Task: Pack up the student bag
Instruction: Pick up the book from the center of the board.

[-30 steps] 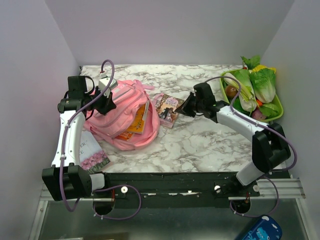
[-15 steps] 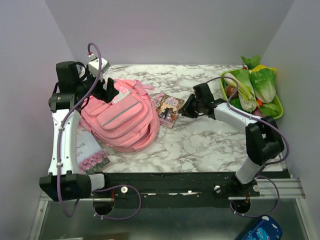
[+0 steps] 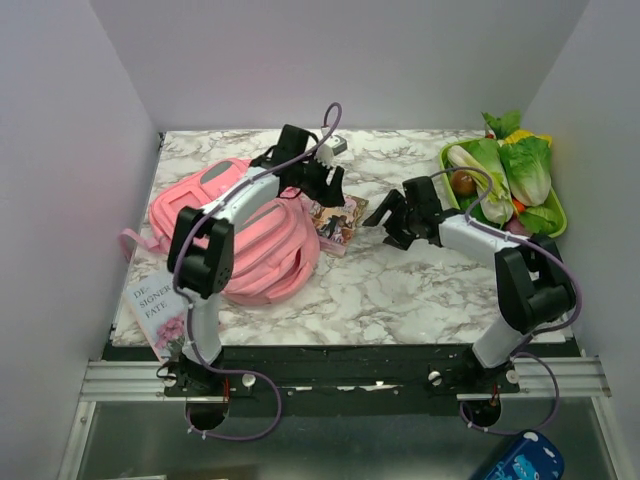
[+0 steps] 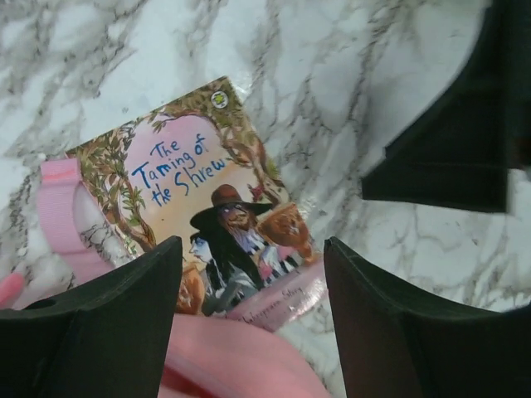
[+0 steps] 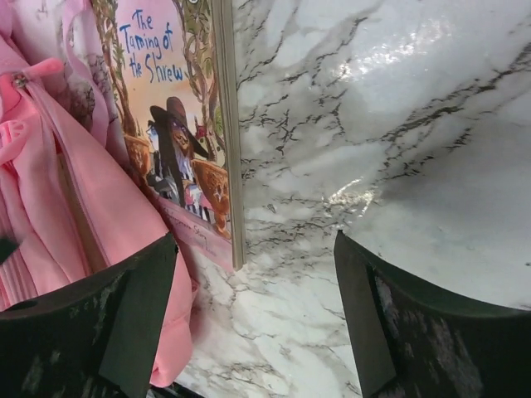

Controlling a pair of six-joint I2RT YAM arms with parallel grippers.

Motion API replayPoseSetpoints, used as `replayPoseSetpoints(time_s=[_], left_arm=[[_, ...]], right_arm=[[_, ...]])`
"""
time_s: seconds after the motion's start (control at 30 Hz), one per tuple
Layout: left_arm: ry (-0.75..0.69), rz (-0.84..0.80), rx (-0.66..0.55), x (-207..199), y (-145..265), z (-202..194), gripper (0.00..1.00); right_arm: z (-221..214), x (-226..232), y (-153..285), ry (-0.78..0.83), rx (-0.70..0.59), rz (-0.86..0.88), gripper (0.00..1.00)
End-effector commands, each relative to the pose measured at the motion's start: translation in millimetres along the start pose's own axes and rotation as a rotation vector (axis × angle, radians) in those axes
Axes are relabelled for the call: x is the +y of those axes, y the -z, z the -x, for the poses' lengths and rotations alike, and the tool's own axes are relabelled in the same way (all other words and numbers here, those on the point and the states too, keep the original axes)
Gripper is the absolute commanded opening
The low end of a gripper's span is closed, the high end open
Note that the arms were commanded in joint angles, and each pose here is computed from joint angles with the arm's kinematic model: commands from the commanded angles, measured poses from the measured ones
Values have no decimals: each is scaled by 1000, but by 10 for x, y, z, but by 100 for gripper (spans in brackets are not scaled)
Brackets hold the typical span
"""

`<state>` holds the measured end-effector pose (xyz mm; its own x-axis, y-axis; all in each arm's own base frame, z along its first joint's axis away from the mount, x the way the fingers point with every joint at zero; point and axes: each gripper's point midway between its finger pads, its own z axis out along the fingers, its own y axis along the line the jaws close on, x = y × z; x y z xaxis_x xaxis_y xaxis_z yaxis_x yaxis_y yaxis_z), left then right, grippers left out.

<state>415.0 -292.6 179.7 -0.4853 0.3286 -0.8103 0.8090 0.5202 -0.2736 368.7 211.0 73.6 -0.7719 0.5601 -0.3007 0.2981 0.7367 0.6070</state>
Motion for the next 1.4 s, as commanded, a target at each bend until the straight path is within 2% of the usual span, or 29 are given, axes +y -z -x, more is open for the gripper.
replayPoseSetpoints(time_s=[0.0, 0.07, 0.23, 0.27, 0.33, 0.57, 0.67, 0.9, 1.03, 1.17, 1.33, 1.37], left_arm=[[119, 107, -46, 359, -348, 379, 72], [161, 138, -21, 518, -532, 265, 71], [181, 306, -40, 859, -652, 209, 70], [204, 327, 6, 919, -709, 62, 70], [216, 366, 35, 981, -716, 19, 69], [259, 397, 209, 965, -732, -547, 68], [254, 412, 239, 970, -700, -698, 68], [243, 396, 308, 890, -751, -889, 68], [263, 295, 327, 774, -891, -985, 69], [299, 221, 402, 724, -1035, -1182, 69], [267, 263, 365, 796, -1000, -1138, 69], [249, 271, 329, 799, -970, -1020, 69]], right_arm=[[155, 133, 181, -11, -73, 70, 84], [198, 146, 286, 5, -108, 78, 84], [261, 54, 413, 26, -184, 59, 85], [265, 55, 420, 29, -187, 60, 85], [249, 53, 396, 31, -175, 59, 86], [215, 35, 270, 24, -141, 47, 86], [218, 27, 236, 15, -138, 44, 86], [180, 0, 147, -8, -119, 47, 86], [159, 0, 116, -15, -111, 51, 86], [148, -20, 97, -22, -105, 48, 86], [162, -28, 109, -25, -110, 54, 86], [155, -41, 103, -28, -107, 53, 86]])
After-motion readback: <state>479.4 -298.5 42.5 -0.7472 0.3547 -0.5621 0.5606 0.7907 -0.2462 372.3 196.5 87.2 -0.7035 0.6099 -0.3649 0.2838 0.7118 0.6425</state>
